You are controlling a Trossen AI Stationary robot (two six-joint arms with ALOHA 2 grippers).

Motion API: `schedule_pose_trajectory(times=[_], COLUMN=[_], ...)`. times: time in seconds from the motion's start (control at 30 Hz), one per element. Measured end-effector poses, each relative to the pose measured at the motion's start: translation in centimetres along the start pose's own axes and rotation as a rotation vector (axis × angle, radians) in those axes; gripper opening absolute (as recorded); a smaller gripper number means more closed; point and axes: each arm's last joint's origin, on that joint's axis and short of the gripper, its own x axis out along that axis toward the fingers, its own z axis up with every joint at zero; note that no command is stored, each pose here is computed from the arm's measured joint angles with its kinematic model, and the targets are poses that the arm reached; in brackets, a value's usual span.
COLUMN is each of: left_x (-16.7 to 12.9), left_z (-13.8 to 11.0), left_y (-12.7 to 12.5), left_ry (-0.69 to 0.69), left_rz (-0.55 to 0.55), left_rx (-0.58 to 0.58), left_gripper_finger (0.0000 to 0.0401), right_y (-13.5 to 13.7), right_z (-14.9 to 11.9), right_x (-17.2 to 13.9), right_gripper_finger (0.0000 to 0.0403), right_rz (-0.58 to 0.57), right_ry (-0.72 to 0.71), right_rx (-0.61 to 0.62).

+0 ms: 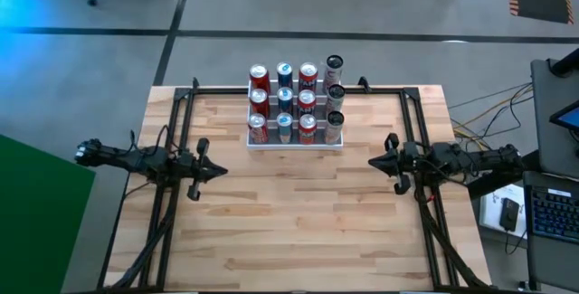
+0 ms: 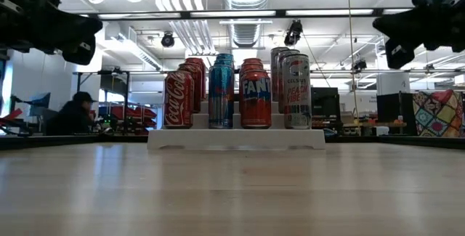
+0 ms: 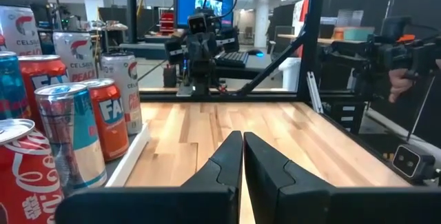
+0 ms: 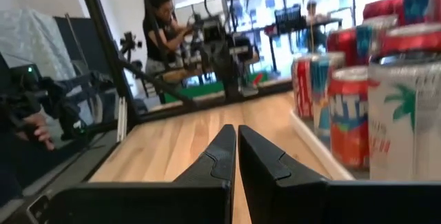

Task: Place canned beverage on shelf
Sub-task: Return to Home Position

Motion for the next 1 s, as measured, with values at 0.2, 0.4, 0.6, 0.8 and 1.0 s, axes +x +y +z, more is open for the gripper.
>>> schedule_pose_trajectory(times=[0.2,0.4,0.6,0.8,1.0], left_x=[0.2,0.4,0.6,0.8,0.9], left_z=[-0.2,-0.5,-0.9,-1.1,-1.2], left_y=[0.0,0.0,0.0,-0.1,-0.1], left_ry=[0.027,0.064,0.105,0.147,0.168], left_rz=[0.001,0.007,0.005,0.003,0.003], left_rx=[-0.003,-0.024,0.077,0.111,0.115], left_gripper_finger=[0.0000,0.0000,0.0000,0.0000,0.0000], right_y=[-0.1,-0.1,-0.2,-0.2,-0.2], right_z=[-0.4,-0.6,-0.9,-0.9,-0.9], right_x=[0.0,0.1,0.2,0.3,0.3], right_gripper_finger=[0.0009,0.0009,0.0009,0.0009,0.0009], right_rz=[-0.001,-0.009,-0.020,-0.021,-0.022], right_ry=[0.039,0.063,0.093,0.096,0.097], right_rx=[0.021,0.007,-0.001,-0.002,-0.003])
